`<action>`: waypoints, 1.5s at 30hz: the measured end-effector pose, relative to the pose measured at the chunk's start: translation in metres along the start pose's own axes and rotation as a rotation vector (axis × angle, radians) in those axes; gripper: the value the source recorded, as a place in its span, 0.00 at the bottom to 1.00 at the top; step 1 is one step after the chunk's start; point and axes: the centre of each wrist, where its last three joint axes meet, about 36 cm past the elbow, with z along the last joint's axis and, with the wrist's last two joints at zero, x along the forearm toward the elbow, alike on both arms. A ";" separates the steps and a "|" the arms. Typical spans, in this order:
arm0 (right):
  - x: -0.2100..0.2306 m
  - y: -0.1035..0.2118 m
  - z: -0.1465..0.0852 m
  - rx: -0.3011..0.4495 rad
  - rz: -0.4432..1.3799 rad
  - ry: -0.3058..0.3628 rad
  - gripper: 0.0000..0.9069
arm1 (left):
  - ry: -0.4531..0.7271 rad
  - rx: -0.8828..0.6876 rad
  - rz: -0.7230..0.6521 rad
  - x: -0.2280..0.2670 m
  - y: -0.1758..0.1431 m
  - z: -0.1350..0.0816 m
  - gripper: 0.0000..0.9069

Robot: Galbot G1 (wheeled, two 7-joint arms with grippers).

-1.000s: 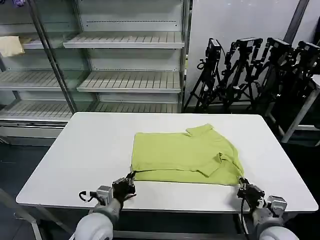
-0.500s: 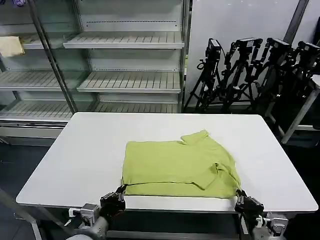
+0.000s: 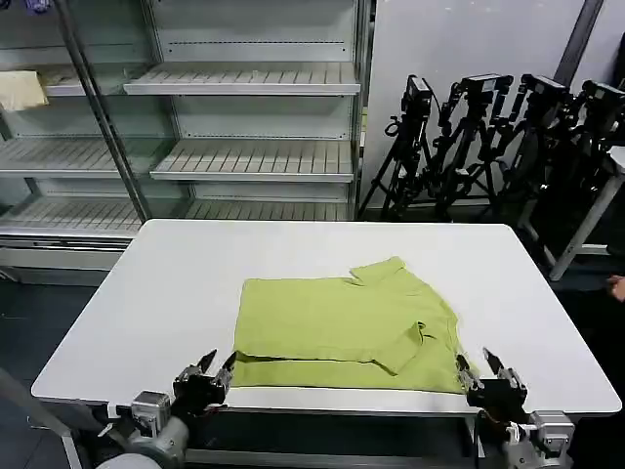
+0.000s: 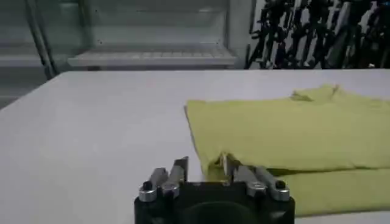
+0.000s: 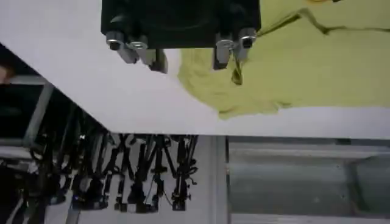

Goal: Fold and organize the clothes.

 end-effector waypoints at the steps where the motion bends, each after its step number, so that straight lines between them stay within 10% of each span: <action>1: -0.006 0.000 -0.002 0.001 0.001 -0.006 1.00 | -0.004 0.002 -0.003 -0.003 0.001 -0.002 1.00; 45: -0.276 0.044 -0.070 -0.125 -0.041 0.142 1.00 | -0.026 -0.048 -0.041 -0.185 -0.012 -0.087 1.00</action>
